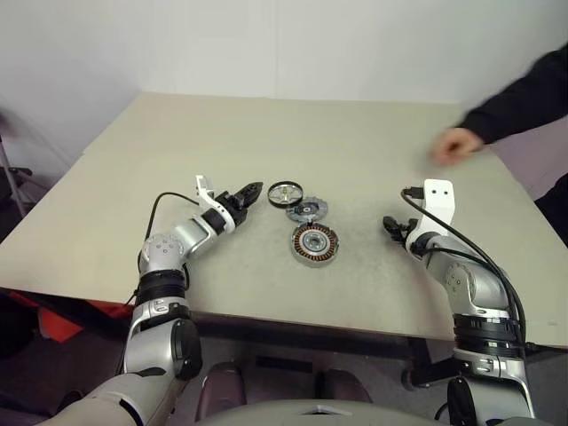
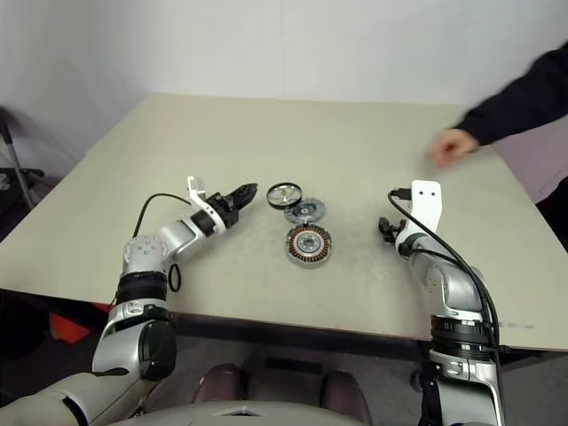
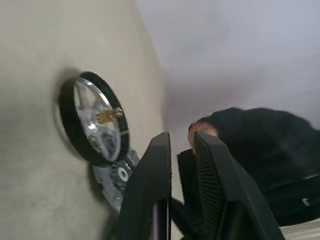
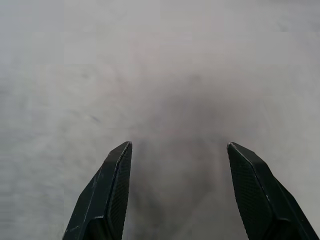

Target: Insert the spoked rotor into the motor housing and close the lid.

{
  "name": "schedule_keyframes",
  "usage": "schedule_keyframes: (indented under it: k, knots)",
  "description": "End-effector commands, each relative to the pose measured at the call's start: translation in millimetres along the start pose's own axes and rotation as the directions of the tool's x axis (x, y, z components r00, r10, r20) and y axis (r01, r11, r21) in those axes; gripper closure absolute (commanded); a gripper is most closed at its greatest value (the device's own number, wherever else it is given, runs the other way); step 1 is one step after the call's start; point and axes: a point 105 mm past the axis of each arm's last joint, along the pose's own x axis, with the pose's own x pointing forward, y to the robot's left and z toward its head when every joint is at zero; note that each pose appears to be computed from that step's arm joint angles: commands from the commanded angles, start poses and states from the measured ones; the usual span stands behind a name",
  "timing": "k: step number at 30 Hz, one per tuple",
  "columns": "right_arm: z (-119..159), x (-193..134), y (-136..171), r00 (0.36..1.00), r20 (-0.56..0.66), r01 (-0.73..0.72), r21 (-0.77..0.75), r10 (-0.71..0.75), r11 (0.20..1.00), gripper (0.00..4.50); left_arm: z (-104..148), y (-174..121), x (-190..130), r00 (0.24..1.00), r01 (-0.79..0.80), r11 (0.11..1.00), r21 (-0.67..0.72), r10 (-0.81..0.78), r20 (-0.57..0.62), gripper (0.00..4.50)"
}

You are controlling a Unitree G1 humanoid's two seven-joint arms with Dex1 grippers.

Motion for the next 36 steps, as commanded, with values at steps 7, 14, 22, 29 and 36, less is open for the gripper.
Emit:
schedule_keyframes:
  k: [7, 14, 22, 29, 36]
  knots:
    - [39.1, -6.6, 9.8, 0.989, 0.141, -0.046, -0.023, 0.049, 0.999, 1.13, 21.1, -13.0, -7.5, 0.998, 0.034, 0.995, 0.089, -0.039, 0.058, 3.69]
    - [33.7, -4.9, 8.1, 0.992, 0.121, -0.04, -0.018, 0.042, 0.999, 1.13, 21.2, -14.3, -6.1, 0.997, 0.039, 0.995, 0.093, -0.045, 0.063, 3.69]
    - [31.9, -5.7, 4.0, 0.993, 0.116, -0.026, -0.02, 0.028, 0.999, 1.13, 20.8, -11.7, -7.6, 0.999, -0.03, 0.936, 0.351, 0.02, 0.031, 3.69]
    - [34.7, -7.3, -10.2, 0.993, 0.117, 0.014, -0.017, -0.012, 1.0, 1.13, 23.8, -9.2, -6.3, 0.99, -0.044, 0.465, 0.884, 0.137, -0.023, 3.69]
    - [40.8, -9.5, -9.7, 0.992, 0.127, -0.024, 0.141, 0.006, 0.99, 1.13, 17.6, -7.0, 0.9, 0.991, -0.037, 0.39, 0.92, 0.134, -0.017, 2.47]
